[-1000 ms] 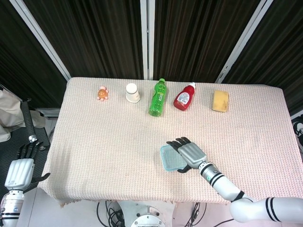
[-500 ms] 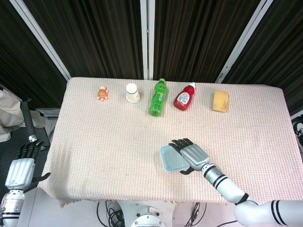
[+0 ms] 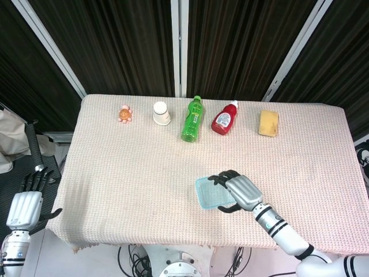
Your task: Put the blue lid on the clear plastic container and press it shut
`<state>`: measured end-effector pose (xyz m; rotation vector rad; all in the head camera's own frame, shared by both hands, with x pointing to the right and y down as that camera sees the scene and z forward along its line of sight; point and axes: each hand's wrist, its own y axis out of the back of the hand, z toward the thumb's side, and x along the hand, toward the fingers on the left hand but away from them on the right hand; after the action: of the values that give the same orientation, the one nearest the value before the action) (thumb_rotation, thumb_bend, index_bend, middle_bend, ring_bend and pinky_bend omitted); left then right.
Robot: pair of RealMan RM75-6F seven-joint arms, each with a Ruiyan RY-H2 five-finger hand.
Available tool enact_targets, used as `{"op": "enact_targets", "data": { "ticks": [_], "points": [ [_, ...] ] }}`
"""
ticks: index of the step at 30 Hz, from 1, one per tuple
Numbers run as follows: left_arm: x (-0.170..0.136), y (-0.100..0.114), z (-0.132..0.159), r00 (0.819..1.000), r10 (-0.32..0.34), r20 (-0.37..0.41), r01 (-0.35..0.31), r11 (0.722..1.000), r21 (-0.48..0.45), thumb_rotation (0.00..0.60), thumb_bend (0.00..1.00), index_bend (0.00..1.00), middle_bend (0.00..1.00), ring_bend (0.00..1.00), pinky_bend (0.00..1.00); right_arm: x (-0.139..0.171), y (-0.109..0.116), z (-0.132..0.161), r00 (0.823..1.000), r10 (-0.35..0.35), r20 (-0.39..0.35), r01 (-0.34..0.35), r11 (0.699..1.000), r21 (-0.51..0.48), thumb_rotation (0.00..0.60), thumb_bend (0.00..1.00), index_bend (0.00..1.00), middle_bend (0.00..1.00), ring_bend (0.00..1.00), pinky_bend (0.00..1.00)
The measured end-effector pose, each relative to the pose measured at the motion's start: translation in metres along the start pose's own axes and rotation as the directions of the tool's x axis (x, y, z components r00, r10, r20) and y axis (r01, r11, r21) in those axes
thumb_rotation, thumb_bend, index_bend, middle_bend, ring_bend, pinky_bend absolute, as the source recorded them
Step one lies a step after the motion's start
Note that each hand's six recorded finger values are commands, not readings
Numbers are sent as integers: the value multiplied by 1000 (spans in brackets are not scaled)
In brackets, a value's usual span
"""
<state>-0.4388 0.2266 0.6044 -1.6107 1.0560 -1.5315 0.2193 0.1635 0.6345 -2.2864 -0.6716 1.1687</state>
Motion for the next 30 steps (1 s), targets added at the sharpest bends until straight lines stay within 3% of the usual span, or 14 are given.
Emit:
{"op": "enact_targets", "data": {
  "ticks": [3,6,10,14,16,20,30],
  "points": [
    [0,1,0,1000,6,-2,-6,1000,-2,600,56,79,5,0,0,-3,-1,-1,999,-40,-24,37,991,-130,600,366,832,758,658,748],
    [-1,1,-1,1000,8,-5,-8,1000,-5,600,56,79,5,0,0,-7,-4,-3,996,-75,-48,60,962,-266,600,464,929,854,765,832],
    [-1,0,0,1000,5,-4,-5,1000,-5,600,55,79,4,0,0,-11,-12,-4,993,-87,-75,47,902,-429,600,594,994,922,855,907],
    [-1,0,1,1000,3,-2,-3,1000,-7,600,56,79,5,0,0,-16,-24,-4,993,-58,-106,-10,835,-551,600,646,1000,931,912,955],
    [-1,-1,1,1000,3,-4,-3,1000,-7,600,56,79,4,0,0,-18,-31,-3,992,-38,-124,-41,818,-574,600,662,1000,931,928,971],
    [-1,-1,0,1000,1,-8,-1,1000,-8,600,56,79,5,0,0,-17,-43,-4,989,10,-145,-93,812,-576,600,670,1000,932,932,974],
    [-1,-3,2,1000,-4,-3,4,1000,-12,600,55,79,5,0,0,-18,-52,-16,994,-2,-112,-63,815,-576,600,672,1000,932,930,974]
  ]
}}
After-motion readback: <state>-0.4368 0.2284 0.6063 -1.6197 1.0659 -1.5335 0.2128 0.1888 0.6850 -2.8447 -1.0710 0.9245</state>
